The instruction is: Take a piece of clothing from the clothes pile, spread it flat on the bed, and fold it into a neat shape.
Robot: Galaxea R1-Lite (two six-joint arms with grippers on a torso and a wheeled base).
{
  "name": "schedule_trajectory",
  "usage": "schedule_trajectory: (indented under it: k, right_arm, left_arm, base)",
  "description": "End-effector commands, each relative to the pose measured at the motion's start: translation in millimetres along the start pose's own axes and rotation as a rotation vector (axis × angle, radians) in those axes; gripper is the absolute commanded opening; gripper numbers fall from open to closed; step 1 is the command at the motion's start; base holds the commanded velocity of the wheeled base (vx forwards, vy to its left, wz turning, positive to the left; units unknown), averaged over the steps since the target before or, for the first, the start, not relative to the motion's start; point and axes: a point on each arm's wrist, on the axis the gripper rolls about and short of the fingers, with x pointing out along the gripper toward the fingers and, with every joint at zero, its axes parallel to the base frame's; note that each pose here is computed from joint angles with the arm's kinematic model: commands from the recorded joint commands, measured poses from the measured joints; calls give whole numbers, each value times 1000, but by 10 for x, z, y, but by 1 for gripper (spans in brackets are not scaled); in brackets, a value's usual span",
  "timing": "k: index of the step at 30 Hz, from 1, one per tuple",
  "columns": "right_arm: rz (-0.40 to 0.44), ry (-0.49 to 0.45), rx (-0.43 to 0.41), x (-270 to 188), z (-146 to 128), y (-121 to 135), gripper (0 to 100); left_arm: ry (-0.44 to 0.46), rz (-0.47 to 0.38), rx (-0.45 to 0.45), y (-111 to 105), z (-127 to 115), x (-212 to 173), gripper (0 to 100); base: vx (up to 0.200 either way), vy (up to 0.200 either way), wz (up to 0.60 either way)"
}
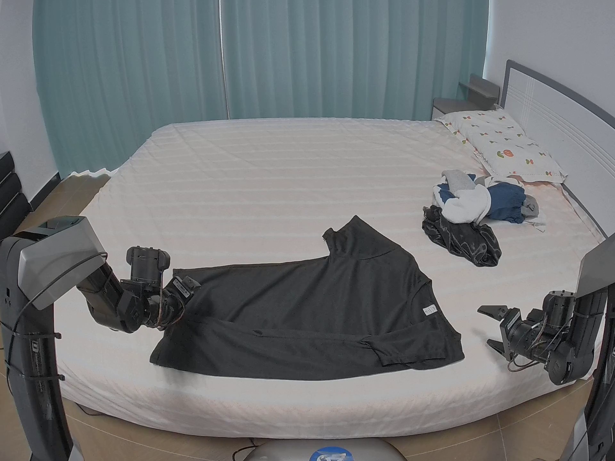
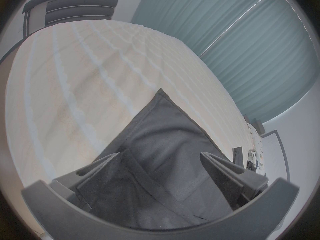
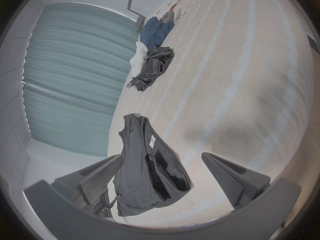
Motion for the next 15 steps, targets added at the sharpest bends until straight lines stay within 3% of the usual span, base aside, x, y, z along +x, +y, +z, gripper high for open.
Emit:
schedule_trajectory:
  k: [1,6,10,15]
  right_arm:
    - [6,-3,-3,1,3,3,100]
    - [6,-3,-3,1,3,3,100]
    - [6,-3,-3,1,3,3,100]
    - [4,-2,-3,-1,0,2,100]
  left_arm:
    - [-17,8,-16,56,92,-71,100]
    - [-12,1,-3,171,263,-227,100]
    - [112,-114,95,307,333,-297,100]
    - [185,-167,122,343,280,-290,100]
  base:
    - [0,0,0]
    - [0,0,0]
    - [0,0,0]
    - [0,0,0]
